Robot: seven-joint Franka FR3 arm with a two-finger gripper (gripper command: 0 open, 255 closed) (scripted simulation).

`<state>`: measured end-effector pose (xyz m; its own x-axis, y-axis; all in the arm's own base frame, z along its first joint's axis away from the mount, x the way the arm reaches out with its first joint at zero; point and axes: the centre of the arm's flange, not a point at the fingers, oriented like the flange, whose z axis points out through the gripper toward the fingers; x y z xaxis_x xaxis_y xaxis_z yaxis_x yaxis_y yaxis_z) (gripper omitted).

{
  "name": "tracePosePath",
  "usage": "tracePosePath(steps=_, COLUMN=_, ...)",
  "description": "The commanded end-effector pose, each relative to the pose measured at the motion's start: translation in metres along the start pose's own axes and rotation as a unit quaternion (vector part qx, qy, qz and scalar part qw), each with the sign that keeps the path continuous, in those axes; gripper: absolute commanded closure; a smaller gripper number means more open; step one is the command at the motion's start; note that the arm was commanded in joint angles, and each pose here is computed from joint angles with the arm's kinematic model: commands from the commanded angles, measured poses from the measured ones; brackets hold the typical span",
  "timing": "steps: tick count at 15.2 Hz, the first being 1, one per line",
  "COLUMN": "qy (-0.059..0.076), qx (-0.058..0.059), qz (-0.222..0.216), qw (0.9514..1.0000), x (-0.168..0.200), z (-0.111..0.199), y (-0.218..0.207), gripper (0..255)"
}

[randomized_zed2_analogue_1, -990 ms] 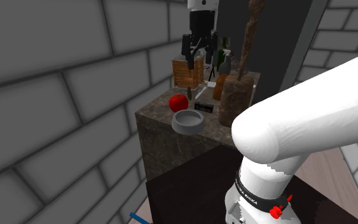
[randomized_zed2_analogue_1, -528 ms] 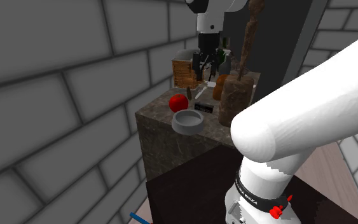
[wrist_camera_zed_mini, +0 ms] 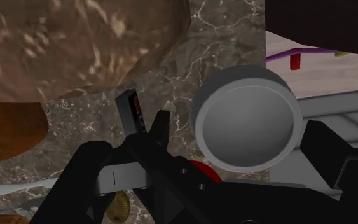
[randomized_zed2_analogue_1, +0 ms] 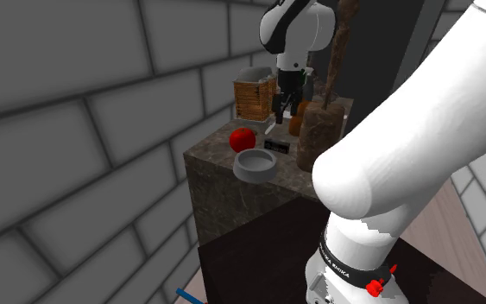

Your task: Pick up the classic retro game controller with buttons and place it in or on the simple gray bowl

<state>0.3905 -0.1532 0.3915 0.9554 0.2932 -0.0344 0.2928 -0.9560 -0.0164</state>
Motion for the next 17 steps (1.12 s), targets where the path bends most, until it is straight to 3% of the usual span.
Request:
tracePosePath(steps=1, qy=0.001, qx=-0.001, qz=-0.008, qw=1.0, x=0.009, z=0.018, y=0.02, gripper=0)
tracePosePath(steps=13, qy=0.005, qx=0.0, qz=-0.053, qw=0.9986, x=0.047, z=0.124, y=0.131, gripper=0)
tracePosePath(steps=17, qy=0.005, qx=0.0, qz=-0.054, qw=0.9985, x=0.049, z=0.143, y=0.134, gripper=0)
